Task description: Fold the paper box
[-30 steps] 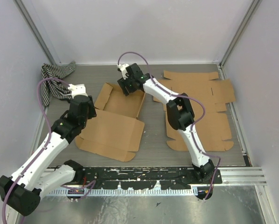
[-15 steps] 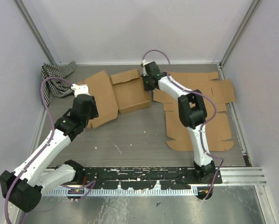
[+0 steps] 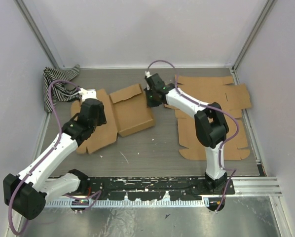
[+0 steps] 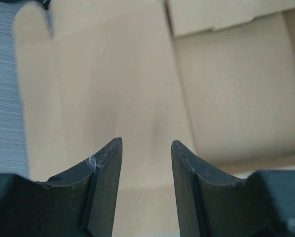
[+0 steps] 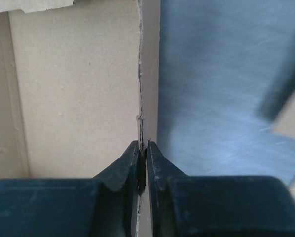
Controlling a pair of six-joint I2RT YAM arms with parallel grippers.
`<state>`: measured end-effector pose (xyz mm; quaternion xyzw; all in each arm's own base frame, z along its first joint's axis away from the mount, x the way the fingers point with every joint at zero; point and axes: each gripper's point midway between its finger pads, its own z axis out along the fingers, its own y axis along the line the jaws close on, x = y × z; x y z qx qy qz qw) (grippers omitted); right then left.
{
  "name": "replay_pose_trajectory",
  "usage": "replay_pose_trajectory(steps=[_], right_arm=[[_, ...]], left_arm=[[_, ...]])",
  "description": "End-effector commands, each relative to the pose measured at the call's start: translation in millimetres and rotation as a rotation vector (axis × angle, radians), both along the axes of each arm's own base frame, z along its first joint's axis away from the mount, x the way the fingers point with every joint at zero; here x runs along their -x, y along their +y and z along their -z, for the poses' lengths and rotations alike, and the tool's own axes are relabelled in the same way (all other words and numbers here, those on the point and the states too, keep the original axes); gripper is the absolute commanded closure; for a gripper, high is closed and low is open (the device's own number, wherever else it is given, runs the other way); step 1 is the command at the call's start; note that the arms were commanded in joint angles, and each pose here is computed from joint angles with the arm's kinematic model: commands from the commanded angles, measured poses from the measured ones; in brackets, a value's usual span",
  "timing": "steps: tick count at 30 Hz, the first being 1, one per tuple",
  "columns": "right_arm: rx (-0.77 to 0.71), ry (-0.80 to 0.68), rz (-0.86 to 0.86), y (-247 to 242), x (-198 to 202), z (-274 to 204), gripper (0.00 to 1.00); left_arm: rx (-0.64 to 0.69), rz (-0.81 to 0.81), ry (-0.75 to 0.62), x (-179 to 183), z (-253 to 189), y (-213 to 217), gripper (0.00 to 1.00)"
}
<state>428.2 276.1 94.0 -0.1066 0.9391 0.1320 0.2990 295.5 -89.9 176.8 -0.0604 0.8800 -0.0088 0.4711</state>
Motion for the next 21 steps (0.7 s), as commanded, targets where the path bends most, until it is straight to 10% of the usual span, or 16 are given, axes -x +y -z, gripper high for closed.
replay_pose_trajectory(steps=[1,9,15,21], right_arm=[[-0.153,0.073,-0.072,43.6,57.3,-28.9,0.74],[-0.096,-0.012,-0.242,55.8,130.8,-66.1,0.49],[0.033,-0.421,-0.337,68.9,48.6,-113.6,0.39],[-0.062,-0.479,-0.681,155.9,-8.5,-90.4,0.41]], left_arm=[[0.044,-0.023,-0.040,-6.6,-14.8,-3.1,0.49],[0.070,-0.026,-0.066,-3.4,-23.9,-2.2,0.49],[0.138,-0.019,-0.118,3.1,-39.8,-4.3,0.49],[0.169,-0.038,-0.150,19.8,-52.2,5.5,0.50]])
